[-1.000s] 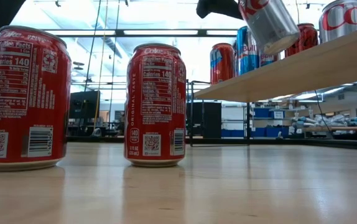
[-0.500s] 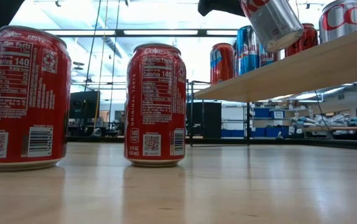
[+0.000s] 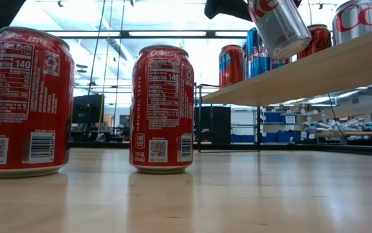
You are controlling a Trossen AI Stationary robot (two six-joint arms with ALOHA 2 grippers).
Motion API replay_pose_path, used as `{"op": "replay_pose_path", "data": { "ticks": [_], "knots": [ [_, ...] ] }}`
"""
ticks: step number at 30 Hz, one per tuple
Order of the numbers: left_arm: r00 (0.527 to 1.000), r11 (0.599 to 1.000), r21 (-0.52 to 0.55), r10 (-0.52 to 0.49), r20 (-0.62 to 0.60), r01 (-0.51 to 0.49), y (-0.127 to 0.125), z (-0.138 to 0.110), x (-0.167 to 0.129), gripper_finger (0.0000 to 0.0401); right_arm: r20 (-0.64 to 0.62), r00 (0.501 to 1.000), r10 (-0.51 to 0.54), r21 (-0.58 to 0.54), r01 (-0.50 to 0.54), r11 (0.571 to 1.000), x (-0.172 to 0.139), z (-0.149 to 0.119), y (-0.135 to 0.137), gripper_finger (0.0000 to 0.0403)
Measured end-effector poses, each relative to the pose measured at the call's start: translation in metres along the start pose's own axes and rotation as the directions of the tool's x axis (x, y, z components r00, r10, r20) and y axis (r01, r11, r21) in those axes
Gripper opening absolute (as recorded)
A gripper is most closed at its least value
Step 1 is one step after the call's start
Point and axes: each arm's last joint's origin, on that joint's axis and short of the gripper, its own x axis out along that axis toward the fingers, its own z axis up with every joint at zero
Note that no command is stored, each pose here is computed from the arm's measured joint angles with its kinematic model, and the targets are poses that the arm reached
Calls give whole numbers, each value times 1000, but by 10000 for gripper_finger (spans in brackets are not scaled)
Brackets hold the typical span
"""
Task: Place canned beverage on shelf
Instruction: Put the white soda can aligned with the other white soda can on the shelf
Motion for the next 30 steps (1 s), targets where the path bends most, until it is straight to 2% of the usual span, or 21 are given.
{"op": "replay_pose_path", "data": {
  "ticks": [7,21,27,30],
  "knots": [
    [1000,1000,7,-1,-4,1,-2,-1,0,316,-15,1000,-6,-2,6,1000,-1,-2,-1,307],
    [1000,1000,20,-13,-11,13,-3,-2,7,317,-37,999,-11,10,12,1000,-6,-6,-2,309],
    [1000,1000,-22,-19,-5,19,-3,-1,7,318,-34,999,-5,20,5,1000,-13,-8,-3,309],
    [999,998,-34,-44,-24,44,-4,-3,5,318,-95,995,-31,2,31,1000,-15,-15,-6,309]
  ]
}}
